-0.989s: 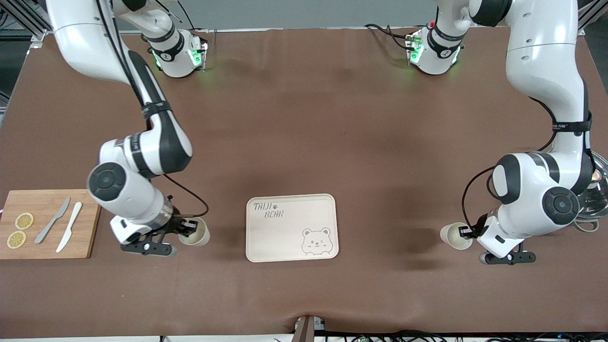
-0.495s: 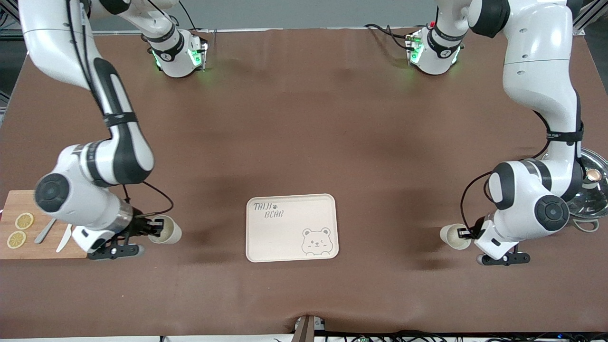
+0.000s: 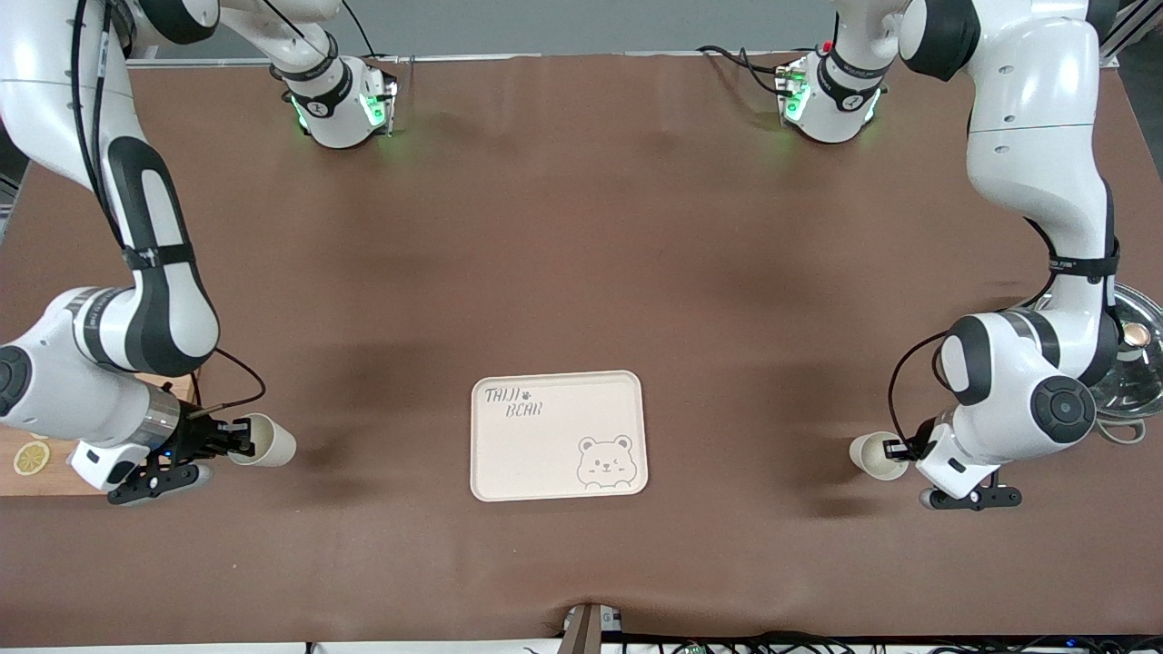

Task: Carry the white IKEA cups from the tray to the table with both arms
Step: 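Lower the cups onto the table and open both grippers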

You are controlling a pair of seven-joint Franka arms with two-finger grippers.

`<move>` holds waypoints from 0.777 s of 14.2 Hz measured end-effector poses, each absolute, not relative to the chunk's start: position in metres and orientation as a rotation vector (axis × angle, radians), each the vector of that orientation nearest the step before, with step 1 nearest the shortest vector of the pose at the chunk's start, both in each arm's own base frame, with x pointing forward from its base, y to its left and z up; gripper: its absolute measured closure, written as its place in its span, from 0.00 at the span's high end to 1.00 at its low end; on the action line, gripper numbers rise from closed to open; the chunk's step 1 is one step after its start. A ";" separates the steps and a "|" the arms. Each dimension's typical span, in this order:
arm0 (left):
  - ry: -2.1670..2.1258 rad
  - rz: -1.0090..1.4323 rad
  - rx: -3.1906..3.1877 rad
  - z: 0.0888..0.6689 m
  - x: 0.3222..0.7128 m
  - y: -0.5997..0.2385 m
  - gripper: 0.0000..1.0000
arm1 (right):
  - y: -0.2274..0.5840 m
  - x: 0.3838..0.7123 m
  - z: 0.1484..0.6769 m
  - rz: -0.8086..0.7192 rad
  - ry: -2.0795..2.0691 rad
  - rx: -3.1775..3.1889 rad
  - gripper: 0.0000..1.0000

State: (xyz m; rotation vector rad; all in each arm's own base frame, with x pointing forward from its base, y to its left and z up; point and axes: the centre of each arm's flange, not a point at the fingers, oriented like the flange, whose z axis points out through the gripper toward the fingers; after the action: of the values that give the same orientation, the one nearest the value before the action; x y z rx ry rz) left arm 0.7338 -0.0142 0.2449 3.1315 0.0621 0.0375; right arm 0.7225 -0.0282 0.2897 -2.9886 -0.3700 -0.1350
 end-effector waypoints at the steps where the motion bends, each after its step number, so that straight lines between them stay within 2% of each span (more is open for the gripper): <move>1: 0.062 0.038 3.131 0.245 0.734 -0.014 0.26 | -0.028 0.723 0.277 -0.142 -0.377 -2.989 0.03; 6: 0.039 0.059 3.131 0.251 0.737 -0.014 0.74 | -0.032 0.726 0.234 -0.168 -0.400 -2.996 0.03; 7: 0.039 0.065 3.131 0.254 0.737 -0.014 0.87 | -0.033 0.726 0.230 -0.170 -0.405 -2.997 0.03; 8: 0.039 0.073 3.130 0.257 0.738 -0.014 0.96 | -0.034 0.726 0.228 -0.172 -0.407 -2.997 0.03; 9: 0.038 0.081 3.129 0.262 0.738 -0.014 1.00 | -0.034 0.726 0.227 -0.174 -0.407 -2.998 0.03; 11: 0.034 0.088 3.126 0.277 0.738 -0.015 1.00 | -0.035 0.727 0.226 -0.188 -0.420 -2.999 0.03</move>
State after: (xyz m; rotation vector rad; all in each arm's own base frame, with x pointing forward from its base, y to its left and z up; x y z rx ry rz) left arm 0.7381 -0.0145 0.2769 3.1255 0.0336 0.0885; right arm 0.7269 -0.0349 0.2257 -2.9987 -0.4203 -0.1883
